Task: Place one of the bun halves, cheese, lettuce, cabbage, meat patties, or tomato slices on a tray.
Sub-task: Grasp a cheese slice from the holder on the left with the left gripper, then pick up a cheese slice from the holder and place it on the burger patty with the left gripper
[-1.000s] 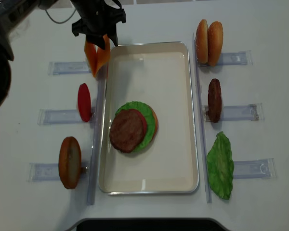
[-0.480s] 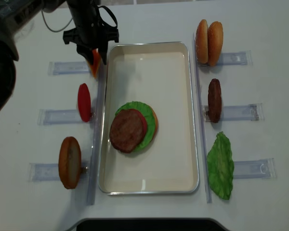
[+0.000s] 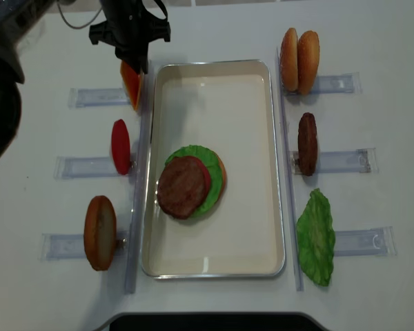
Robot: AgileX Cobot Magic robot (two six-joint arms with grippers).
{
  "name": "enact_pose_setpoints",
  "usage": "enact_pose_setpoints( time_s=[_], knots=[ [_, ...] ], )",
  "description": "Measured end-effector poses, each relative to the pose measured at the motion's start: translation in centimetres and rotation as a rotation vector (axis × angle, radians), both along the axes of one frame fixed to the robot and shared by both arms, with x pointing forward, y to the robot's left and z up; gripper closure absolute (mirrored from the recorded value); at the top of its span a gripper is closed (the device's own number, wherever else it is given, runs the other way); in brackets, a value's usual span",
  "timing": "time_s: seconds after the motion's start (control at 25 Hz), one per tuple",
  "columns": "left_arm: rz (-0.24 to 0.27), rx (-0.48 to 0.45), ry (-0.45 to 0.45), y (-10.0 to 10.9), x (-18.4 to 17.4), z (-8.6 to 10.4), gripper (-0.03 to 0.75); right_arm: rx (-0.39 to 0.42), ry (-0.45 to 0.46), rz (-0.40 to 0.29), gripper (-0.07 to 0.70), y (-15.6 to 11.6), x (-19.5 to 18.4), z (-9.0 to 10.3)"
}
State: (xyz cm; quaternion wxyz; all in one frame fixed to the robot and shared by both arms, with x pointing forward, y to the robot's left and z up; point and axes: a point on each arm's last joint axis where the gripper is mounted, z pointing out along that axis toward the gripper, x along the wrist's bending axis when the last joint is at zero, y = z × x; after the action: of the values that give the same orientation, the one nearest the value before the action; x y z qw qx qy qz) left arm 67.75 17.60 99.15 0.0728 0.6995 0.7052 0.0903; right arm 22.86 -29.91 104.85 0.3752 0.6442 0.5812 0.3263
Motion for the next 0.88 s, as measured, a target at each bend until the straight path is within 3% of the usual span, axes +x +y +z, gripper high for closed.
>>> enact_pose_setpoints(
  time_s=[0.2,0.52,0.88],
  knots=[
    [-0.011,0.008,0.014,0.0,-0.1,0.0,0.689,0.0,0.0,0.0,0.145,0.0,0.0,0.0],
    [-0.045,-0.028,0.024,-0.3,-0.4,0.4,0.697,0.0,0.0,0.0,0.145,0.0,0.0,0.0],
    [-0.047,-0.189,-0.042,-0.9,-2.4,6.0,0.697,0.0,0.0,0.0,0.145,0.0,0.0,0.0]
  ],
)
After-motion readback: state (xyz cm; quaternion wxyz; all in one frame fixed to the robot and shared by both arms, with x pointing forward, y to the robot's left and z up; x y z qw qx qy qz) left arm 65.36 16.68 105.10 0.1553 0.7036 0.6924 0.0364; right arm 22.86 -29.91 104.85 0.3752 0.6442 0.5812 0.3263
